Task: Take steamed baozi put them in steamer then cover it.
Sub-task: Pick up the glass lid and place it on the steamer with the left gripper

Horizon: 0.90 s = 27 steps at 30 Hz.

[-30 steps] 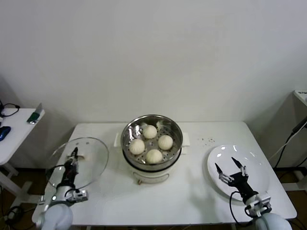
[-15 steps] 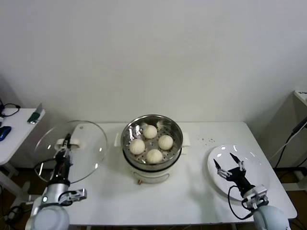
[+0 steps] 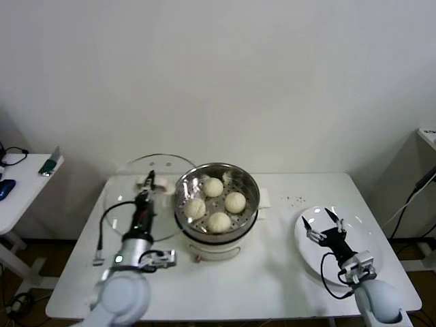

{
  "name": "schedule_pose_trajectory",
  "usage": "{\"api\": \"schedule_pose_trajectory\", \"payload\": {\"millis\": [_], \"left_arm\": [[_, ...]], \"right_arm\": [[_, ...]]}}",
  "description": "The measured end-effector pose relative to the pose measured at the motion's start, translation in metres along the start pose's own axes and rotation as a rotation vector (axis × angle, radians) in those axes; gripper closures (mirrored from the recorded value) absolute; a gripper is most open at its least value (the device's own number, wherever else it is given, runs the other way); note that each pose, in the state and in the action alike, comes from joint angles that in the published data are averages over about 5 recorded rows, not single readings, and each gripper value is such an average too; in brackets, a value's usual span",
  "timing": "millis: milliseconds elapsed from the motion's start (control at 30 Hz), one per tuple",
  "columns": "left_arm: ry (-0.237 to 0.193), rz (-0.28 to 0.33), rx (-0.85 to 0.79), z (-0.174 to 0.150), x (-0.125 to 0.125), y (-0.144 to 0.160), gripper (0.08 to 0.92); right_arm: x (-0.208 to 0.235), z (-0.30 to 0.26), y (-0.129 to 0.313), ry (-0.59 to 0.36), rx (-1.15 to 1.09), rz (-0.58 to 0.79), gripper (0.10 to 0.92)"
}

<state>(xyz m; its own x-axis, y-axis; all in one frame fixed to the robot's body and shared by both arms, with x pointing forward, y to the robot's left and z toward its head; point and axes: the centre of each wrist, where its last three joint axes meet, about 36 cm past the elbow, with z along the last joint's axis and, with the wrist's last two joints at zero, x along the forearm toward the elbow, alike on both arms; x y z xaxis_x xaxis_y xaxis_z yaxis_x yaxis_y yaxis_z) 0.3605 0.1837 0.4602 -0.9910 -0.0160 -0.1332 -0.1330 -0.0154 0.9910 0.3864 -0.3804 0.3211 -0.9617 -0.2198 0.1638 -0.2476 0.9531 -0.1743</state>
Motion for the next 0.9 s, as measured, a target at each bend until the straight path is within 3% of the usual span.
{"api": "schedule_pose_trajectory", "payload": {"millis": [267, 633, 900], "left_arm": [[-0.054, 0.05, 0.042, -0.063, -0.019, 0.002, 0.854], [-0.065, 0.105, 0.054, -0.122, -0.042, -0.01, 0.854], [-0.058, 0.142, 0.047, -0.143, -0.055, -0.02, 0.854]], "right_arm": [[0.0, 0.001, 0.001, -0.001, 0.008, 0.016, 0.2], [0.005, 0.005, -0.002, 0.001, 0.021, 0.035, 0.2], [0.005, 0.006, -0.004, 0.001, 0.026, 0.041, 0.2]]}}
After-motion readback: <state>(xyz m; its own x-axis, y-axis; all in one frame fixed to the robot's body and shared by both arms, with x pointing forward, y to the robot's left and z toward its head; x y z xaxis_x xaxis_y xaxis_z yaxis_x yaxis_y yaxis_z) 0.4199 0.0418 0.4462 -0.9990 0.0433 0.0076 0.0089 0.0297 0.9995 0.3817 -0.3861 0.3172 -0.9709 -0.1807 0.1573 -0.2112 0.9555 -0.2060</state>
